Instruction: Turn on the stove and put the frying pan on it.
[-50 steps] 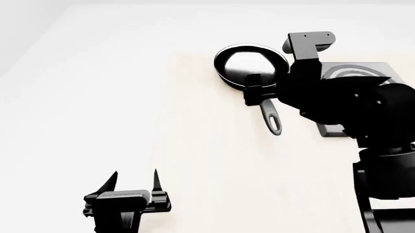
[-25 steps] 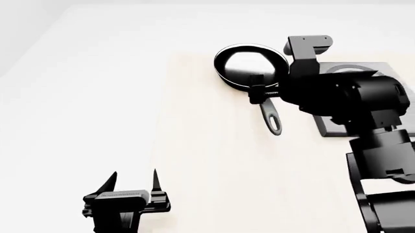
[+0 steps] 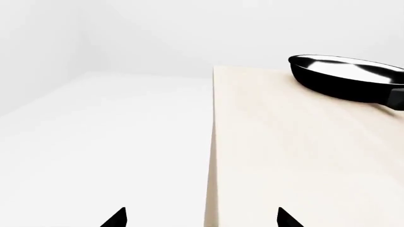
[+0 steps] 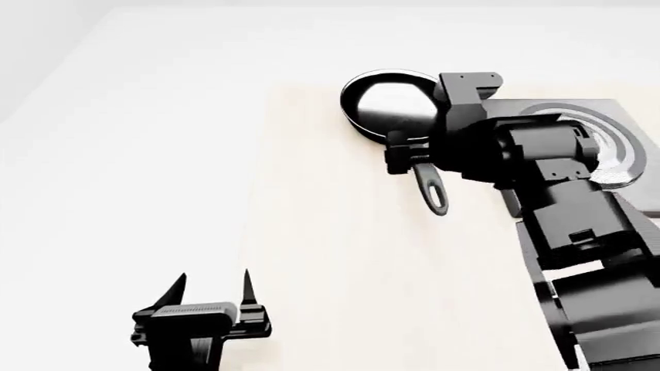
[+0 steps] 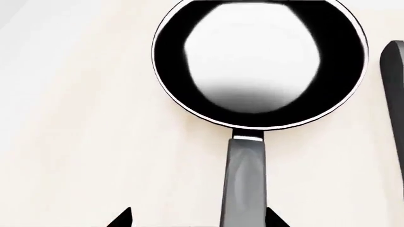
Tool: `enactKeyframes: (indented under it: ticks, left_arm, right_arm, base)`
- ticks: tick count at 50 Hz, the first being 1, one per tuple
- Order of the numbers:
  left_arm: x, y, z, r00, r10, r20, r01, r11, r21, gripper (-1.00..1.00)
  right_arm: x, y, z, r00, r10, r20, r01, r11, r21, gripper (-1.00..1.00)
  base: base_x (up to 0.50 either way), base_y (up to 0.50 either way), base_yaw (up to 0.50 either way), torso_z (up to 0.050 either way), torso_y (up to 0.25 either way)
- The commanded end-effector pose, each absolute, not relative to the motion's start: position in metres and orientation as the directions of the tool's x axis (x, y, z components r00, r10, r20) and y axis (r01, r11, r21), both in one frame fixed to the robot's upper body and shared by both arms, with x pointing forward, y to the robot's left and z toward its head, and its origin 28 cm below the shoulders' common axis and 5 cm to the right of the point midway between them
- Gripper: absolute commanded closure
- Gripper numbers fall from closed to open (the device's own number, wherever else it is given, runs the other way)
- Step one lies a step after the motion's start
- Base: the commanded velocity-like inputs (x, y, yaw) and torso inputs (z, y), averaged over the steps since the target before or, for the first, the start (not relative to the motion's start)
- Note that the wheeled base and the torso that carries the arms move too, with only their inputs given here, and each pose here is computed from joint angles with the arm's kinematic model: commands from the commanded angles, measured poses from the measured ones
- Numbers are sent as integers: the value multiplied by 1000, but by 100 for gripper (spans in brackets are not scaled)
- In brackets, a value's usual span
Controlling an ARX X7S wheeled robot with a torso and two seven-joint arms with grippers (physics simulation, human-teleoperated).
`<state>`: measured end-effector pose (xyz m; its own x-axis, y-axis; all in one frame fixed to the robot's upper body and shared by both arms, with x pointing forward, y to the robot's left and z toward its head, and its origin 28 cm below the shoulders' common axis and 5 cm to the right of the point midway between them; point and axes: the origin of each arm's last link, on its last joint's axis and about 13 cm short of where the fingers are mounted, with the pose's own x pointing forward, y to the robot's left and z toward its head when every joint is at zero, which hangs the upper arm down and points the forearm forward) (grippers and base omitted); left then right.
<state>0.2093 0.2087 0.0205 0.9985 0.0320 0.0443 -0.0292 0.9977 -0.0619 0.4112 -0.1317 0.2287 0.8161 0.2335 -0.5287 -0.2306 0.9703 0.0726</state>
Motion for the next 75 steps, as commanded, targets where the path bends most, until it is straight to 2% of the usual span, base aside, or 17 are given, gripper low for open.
enactKeyframes:
  ticks: [1, 42, 75]
  left_arm:
    - [210, 209, 21, 999, 32, 44, -29, 998, -63, -100]
    - [208, 209, 20, 998, 33, 45, -30, 998, -64, -100]
    - [210, 209, 21, 998, 37, 43, -34, 997, -64, -100]
  right_arm:
    - [415, -133, 225, 787, 225, -575, -248, 968, 40, -100]
    - [410, -152, 211, 775, 189, -604, -177, 981, 79, -100]
    - [407, -153, 194, 757, 187, -626, -165, 982, 93, -100]
  base:
    - [0, 0, 0, 0, 0]
    - [0, 0, 0, 0, 0]
    - [0, 0, 0, 0, 0]
